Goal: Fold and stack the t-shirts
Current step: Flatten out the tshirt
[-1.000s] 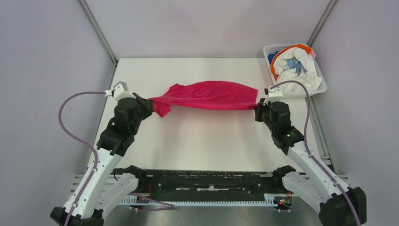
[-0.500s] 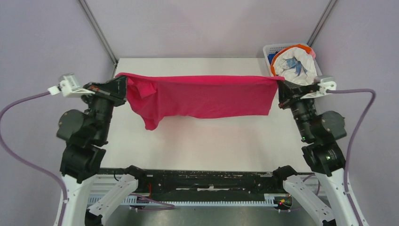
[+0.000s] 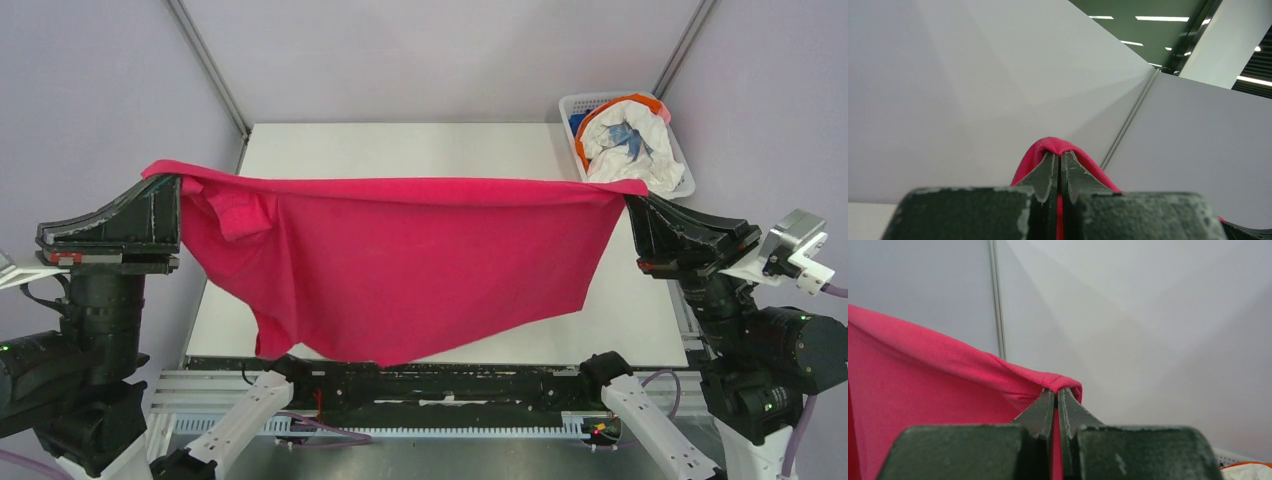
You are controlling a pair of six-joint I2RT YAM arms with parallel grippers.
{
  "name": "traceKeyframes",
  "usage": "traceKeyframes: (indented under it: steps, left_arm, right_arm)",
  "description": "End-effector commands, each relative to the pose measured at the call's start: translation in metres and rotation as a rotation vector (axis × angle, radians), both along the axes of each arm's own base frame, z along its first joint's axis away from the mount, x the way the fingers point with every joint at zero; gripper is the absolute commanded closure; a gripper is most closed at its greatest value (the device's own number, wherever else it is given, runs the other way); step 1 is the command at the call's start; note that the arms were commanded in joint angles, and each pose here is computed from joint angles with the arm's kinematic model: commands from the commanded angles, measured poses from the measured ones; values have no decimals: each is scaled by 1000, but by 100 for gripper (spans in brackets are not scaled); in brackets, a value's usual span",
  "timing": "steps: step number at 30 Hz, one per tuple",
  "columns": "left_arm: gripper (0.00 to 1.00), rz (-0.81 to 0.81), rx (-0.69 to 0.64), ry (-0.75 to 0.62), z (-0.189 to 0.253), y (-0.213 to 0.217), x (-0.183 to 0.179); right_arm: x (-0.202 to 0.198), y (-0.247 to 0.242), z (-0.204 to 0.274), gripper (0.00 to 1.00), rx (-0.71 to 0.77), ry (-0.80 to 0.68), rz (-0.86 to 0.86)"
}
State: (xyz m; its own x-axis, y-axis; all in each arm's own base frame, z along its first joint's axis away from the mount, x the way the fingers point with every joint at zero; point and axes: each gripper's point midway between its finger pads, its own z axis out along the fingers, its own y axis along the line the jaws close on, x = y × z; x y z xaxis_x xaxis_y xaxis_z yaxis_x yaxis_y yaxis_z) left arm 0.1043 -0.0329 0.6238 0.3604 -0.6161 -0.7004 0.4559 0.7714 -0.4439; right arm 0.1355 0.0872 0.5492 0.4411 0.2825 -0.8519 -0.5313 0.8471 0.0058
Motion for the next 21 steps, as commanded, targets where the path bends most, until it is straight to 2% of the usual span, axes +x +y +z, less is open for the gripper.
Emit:
traceKeyframes:
  steps: [1, 5, 8, 12, 15, 17, 21]
  left_arm:
    - [98, 29, 76, 1, -2, -3, 9]
    - [98, 79, 83, 133, -31, -13, 66]
    - [98, 184, 99, 302, -76, -18, 137]
    - [98, 340, 219, 583, -170, -32, 249]
    - [98, 357, 343, 732, -245, -55, 326]
    - [95, 357, 411, 854, -308, -67, 377]
    - [87, 376, 487, 1015, -400, -73, 454]
  right_arm:
    - [-7, -4, -1, 100, 19, 2, -5]
    - [32, -14, -30, 100, 46, 103, -115]
    - [80, -27, -70, 100, 80, 251, -264]
    - [147, -60, -150, 100, 124, 494, -579]
    - [194, -67, -219, 100, 49, 655, -748]
    - [226, -66, -265, 99, -17, 763, -820]
    - [294, -63, -349, 94, -97, 950, -857]
